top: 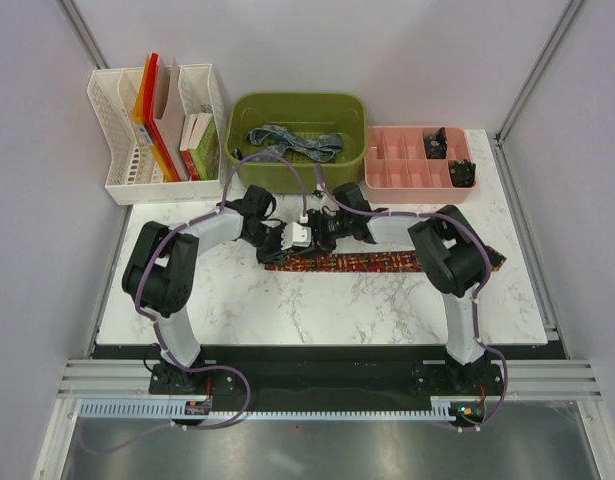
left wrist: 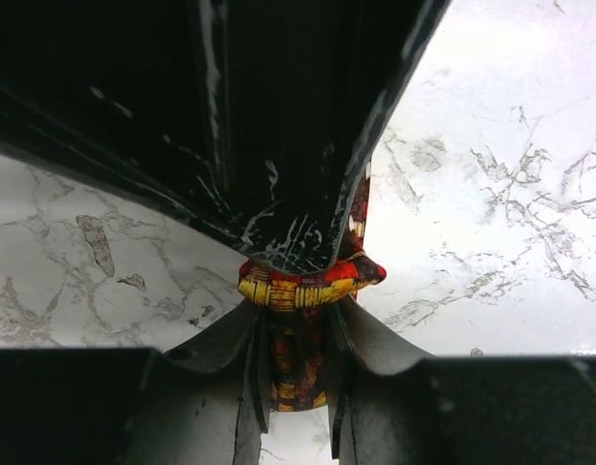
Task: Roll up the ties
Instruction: Roll the tie at the center of the board.
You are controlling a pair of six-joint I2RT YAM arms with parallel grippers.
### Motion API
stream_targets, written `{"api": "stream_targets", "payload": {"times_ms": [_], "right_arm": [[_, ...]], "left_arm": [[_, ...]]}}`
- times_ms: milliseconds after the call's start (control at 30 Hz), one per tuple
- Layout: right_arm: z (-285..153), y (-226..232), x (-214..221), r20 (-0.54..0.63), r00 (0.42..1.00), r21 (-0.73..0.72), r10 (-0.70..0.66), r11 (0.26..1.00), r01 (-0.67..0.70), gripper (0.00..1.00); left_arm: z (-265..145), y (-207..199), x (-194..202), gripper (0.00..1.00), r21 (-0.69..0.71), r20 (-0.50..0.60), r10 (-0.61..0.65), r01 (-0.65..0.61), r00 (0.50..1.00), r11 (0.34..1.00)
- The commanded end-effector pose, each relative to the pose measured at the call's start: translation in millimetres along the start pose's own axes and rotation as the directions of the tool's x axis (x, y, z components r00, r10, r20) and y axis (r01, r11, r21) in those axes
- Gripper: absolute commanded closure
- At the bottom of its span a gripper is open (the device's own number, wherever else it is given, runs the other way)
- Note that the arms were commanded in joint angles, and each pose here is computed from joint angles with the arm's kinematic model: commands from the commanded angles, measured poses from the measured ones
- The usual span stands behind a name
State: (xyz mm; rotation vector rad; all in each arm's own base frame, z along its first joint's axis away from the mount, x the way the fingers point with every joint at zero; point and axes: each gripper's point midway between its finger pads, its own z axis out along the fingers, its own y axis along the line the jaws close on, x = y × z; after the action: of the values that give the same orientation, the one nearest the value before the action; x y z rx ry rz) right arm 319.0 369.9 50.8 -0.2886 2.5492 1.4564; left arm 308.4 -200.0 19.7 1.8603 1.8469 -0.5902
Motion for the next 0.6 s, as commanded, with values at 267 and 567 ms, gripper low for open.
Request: {"api": "stream_targets", "payload": {"times_ms": [267, 567], "right_arm": [[-17.1, 16.5, -5.4, 0.066, 0.997, -0.061, 0.028, 0.998, -0.024, 0.36], [-0.1, 5.2, -2.9, 0.070, 0.994, -0.041, 0.081, 0.996, -0.078, 0.37]], "left_arm": [[8.4, -9.1, 19.2, 0.71, 0.057, -0.073, 0.022, -0.018, 0.997, 0.998], [5.4, -7.0, 14.0, 0.71, 0.054, -0.061, 0.035, -0.032, 0.998, 0.998]]}}
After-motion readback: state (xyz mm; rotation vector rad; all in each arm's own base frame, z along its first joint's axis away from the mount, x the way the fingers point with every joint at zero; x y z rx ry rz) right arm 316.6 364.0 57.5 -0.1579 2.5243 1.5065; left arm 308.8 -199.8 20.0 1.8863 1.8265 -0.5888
